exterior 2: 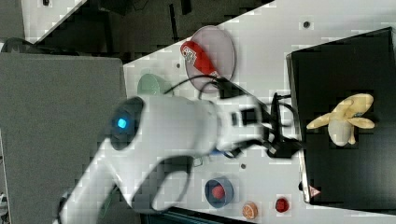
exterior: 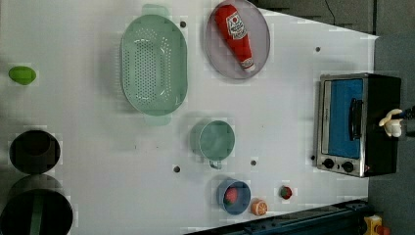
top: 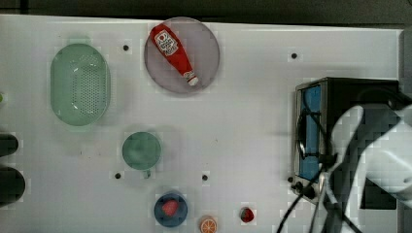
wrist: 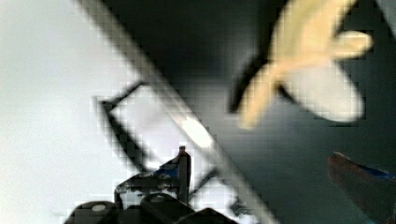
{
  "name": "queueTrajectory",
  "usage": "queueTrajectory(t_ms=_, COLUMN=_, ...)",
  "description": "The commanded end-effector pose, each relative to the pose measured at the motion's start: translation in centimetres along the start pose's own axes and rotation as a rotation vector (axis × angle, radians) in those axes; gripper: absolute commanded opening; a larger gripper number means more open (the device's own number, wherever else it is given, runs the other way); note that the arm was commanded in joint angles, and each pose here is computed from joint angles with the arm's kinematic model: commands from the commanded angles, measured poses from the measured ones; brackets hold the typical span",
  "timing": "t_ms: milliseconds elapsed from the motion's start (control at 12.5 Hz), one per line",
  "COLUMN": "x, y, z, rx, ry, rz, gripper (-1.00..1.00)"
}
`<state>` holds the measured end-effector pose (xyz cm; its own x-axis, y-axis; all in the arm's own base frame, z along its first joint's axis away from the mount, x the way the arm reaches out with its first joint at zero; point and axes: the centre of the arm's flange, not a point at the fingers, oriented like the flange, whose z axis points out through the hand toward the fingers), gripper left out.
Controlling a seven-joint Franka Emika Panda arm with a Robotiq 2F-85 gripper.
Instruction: Pick banana from table and place on oven.
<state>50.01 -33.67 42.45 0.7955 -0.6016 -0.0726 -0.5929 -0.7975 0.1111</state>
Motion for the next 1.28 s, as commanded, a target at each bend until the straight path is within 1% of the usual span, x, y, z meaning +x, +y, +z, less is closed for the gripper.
queueTrajectory(t_ms=80, x=-2.8, y=-12.4, z=-7.9, rx=0.116, ry=0.127, rz=-0.059, gripper=1.0)
queueTrajectory(t_ms=240, x=-5.6, y=-17.2, z=-9.9, rx=0.146, ry=0.109, rz=0.045, gripper=1.0)
queueTrajectory(t_ms=320, x=-7.2, y=-19.2, z=-11.4, rx=0.166, ry=0.108, rz=0.12, gripper=1.0)
queueTrajectory(t_ms=400, x=-9.0, y=-20.9, z=-12.7, rx=0.179, ry=0.095, rz=0.197, gripper=1.0)
queueTrajectory(t_ms=480, x=-10.9, y=-22.2, z=-13.8, rx=0.179, ry=0.07, rz=0.268, gripper=1.0)
queueTrajectory(t_ms=560, x=-12.8, y=-23.0, z=-14.8, rx=0.168, ry=0.043, rz=0.289, gripper=1.0)
queueTrajectory(t_ms=640, x=-14.5, y=-23.4, z=-16.1, rx=0.162, ry=0.032, rz=0.262, gripper=1.0)
queueTrajectory(t_ms=720, x=-16.0, y=-23.4, z=-17.8, rx=0.173, ry=0.046, rz=0.244, gripper=1.0)
queueTrajectory(t_ms=880, x=-18.2, y=-21.9, z=-19.7, rx=0.139, ry=0.051, rz=0.234, gripper=1.0)
queueTrajectory(t_ms=1040, x=-18.9, y=-21.0, z=-20.8, rx=0.147, ry=0.072, rz=0.241, gripper=1.0)
queueTrajectory(t_ms=1280, x=-18.9, y=-20.4, z=-21.2, rx=0.15, ry=0.078, rz=0.249, gripper=1.0)
